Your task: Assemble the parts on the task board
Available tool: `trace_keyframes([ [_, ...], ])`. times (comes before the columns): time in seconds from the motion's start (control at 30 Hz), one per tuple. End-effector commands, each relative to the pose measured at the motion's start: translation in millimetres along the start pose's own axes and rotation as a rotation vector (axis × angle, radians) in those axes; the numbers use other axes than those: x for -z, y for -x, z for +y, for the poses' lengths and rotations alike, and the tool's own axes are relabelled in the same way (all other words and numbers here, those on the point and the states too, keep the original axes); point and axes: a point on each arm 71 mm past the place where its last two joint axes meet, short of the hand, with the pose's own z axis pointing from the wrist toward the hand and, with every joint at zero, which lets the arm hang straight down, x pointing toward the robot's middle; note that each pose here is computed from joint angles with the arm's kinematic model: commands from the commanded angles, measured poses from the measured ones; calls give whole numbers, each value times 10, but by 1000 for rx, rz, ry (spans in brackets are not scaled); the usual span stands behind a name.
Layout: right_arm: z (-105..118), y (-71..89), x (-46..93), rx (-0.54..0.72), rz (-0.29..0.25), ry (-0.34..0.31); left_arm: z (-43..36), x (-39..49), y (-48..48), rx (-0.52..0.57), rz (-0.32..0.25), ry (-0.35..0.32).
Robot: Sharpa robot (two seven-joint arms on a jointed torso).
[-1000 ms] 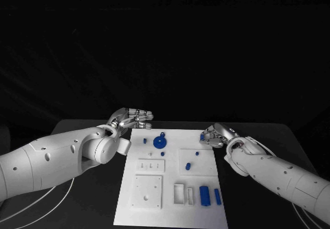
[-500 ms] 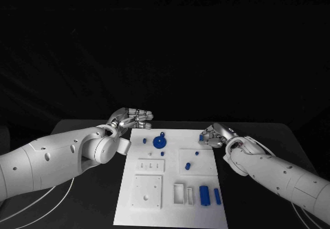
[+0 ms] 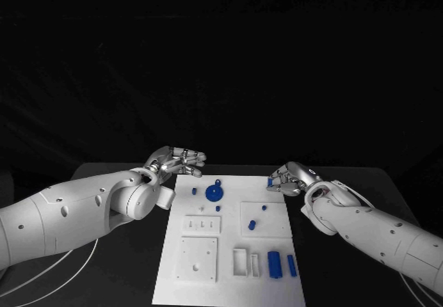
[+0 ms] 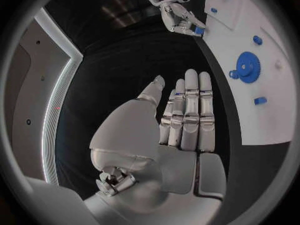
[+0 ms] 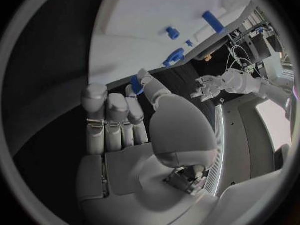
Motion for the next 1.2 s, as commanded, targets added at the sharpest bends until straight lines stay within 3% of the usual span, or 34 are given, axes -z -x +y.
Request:
trace_keyframes([
  [0.03,54,24,-2,0,17,-11,-16,-37,-61,-75,87,71],
  [0.17,174,46,1,8,37,2,-68,-112,-111,-142,175,128],
  [0.33,347,35,2,16,64,19,-127,-219,-177,-209,227,168],
  [0.67,645,-59,-16,20,97,32,-154,-424,-370,-278,212,227],
  [1.2,973,-175,-70,21,133,27,-112,-530,-633,-407,229,342],
])
